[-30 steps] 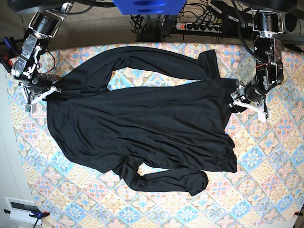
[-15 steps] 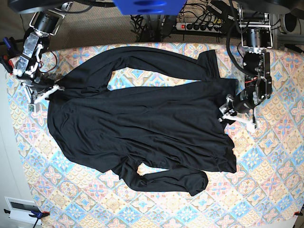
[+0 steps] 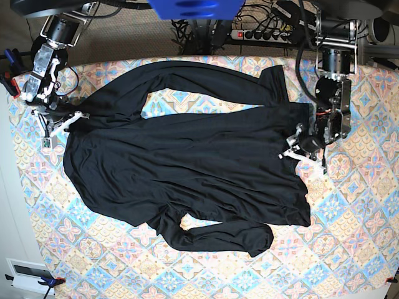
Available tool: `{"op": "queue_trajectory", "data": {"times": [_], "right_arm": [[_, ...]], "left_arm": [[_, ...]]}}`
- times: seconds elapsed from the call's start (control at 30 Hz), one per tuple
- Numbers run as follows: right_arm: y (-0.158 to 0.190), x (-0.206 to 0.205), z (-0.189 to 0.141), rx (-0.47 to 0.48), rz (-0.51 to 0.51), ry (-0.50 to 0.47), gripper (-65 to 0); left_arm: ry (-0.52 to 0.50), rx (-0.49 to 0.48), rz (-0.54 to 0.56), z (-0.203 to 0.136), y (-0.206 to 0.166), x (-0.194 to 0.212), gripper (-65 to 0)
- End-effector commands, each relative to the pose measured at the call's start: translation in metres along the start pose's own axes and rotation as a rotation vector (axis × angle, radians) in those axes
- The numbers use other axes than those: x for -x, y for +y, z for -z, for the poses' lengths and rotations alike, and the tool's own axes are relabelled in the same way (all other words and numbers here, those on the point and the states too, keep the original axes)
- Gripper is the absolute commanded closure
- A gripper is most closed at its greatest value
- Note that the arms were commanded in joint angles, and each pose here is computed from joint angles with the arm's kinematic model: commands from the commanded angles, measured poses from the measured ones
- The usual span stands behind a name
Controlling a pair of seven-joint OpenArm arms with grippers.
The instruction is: Layout the t-shirt on the table in an organized manner, then fold the t-shirt properly
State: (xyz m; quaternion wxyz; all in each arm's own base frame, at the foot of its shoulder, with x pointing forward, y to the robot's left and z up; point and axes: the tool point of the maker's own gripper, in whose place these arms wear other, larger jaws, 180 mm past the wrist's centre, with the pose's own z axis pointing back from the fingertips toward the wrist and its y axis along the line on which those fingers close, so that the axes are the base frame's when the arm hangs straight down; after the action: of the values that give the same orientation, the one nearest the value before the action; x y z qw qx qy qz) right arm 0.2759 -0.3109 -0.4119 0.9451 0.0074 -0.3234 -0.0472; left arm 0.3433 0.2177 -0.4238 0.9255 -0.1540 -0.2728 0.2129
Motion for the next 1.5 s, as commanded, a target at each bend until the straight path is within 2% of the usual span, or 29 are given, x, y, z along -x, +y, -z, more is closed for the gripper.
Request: {"op": "queue_trajectory", "data": {"times": [0.0,0.07,0.17,0.27,0.4,0.63,0.73,0.8,0.93,1.03,1.17,1.37,1.47], "right_arm": [[-0.005,-0.019,-0.006,0.008,-0.015,-0.054,0.0],[-0.006,-0.017,-0.005,0.007,-0.011,-0.047,0.0],[-0.006,-0.017,-0.005,0.007,-0.011,-0.047,0.0],[-0.006,-0.017,-0.004,0.007,-0.012,-0.046,0.0],[-0.006,-0.015,-0.003,0.007,-0.010,-0.042,0.0],[-0.008,-0.003,0.003,0.003,0.011,-0.006,0.0],[-0.008,-0.003,0.002,0.004,0.011,-0.008,0.0],[-0.008,-0.003,0.002,0.004,0.011,-0.008,0.0],[-0.008,-0.002,0.003,0.003,0.013,-0.004,0.0],[-0.008,-0.002,0.003,0.003,0.013,-0.004,0.0],[-0.008,-0.003,0.003,0.003,0.011,-0.006,0.0],[-0.008,-0.002,0.002,0.004,0.008,-0.007,0.0],[-0.008,-0.003,0.001,0.004,0.007,-0.008,0.0]], "left_arm": [[-0.021,-0.039,0.018,-0.007,0.011,-0.014,0.0],[-0.036,-0.064,0.015,-0.013,0.024,-0.021,0.0],[-0.076,-0.098,-0.053,-0.028,0.052,-0.026,0.0],[-0.105,-0.101,-0.072,-0.043,0.060,-0.029,0.0],[-0.085,-0.083,-0.070,-0.058,0.055,-0.030,0.0],[-0.010,-0.088,-0.076,-0.058,0.056,-0.018,-1.3],[0.017,-0.089,-0.082,-0.059,0.056,-0.014,-9.0],[0.004,-0.099,-0.076,-0.062,0.060,-0.019,-17.4],[-0.076,-0.111,-0.064,-0.066,0.065,-0.036,-37.2],[-0.161,-0.100,-0.053,-0.067,0.060,-0.057,-46.3],[-0.224,-0.091,-0.088,-0.058,0.056,-0.079,-46.5],[-0.172,-0.098,-0.144,-0.010,0.045,-0.089,-44.3],[-0.165,-0.112,-0.105,0.012,0.031,-0.088,-41.0]]}}
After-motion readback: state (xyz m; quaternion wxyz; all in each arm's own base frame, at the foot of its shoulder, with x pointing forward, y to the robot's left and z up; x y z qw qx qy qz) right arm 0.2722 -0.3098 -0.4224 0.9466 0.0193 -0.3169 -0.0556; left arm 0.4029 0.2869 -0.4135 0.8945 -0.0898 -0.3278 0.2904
